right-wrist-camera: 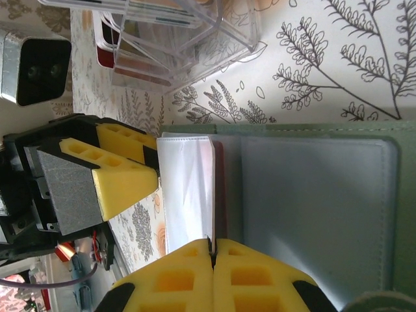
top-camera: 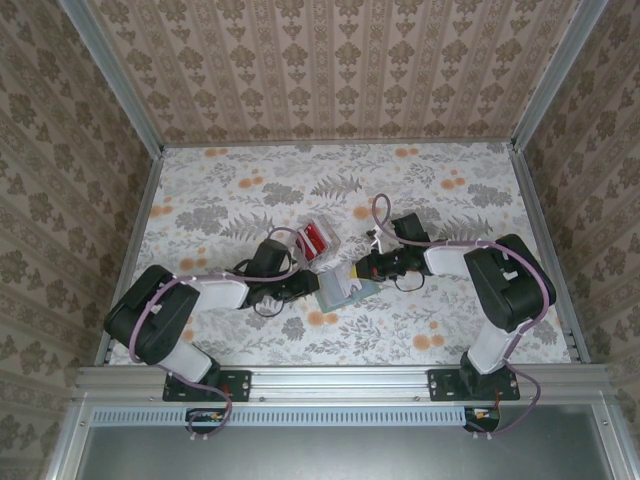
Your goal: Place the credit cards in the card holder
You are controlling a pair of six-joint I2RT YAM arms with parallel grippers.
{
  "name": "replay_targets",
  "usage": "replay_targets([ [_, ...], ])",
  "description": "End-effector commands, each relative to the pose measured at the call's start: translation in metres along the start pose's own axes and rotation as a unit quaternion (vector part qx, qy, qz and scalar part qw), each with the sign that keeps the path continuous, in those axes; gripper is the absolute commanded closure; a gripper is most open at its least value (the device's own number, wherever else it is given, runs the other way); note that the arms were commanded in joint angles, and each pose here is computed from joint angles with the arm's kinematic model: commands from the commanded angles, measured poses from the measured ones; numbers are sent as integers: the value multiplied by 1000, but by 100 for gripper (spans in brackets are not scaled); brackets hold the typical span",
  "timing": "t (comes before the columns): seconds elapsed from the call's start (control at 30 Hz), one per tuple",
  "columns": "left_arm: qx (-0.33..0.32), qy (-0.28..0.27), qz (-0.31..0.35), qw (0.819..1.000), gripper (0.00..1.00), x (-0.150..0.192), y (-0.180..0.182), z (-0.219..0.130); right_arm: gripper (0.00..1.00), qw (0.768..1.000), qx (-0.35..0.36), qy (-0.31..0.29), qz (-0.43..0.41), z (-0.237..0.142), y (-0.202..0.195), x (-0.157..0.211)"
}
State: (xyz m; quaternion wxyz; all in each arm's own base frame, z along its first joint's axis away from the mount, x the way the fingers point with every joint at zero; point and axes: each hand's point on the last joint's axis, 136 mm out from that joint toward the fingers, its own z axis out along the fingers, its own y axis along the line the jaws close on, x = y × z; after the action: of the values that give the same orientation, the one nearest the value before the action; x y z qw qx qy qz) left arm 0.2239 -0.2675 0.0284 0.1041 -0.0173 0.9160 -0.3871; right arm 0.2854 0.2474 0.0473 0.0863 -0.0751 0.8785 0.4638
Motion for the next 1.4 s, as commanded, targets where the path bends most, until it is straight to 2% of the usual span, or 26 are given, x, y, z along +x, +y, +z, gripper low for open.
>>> replay_targets([
  [0.0,0,5,-7,1000,68,5,2,6,99,1000,8,7,-3,2,-6,10],
  [0.27,1,11,-12,1000,68,9,3,15,99,999,39,6,30,1,-19,20],
  [0.53,4,19,-12,1000,70,14,0,23,99,999,37,11,24,24,-5,17],
  [0.67,3,15,-15,1000,80,18,0,25,100,998,63,10,24,35,-6,17],
  [0.97,-5,16,-18,1000,90,25,4,28,99,990,134,-14,34,42,-16,27],
  [1.13,-7,11,-20,1000,90,24,4,27,90,988,154,-21,15,33,-9,28],
  [1.3,-7,6,-18,1000,87,22,2,23,71,984,178,-30,-11,13,1,24],
  [1.37,-8,3,-14,1000,86,21,0,20,66,982,186,-32,-23,5,7,22],
])
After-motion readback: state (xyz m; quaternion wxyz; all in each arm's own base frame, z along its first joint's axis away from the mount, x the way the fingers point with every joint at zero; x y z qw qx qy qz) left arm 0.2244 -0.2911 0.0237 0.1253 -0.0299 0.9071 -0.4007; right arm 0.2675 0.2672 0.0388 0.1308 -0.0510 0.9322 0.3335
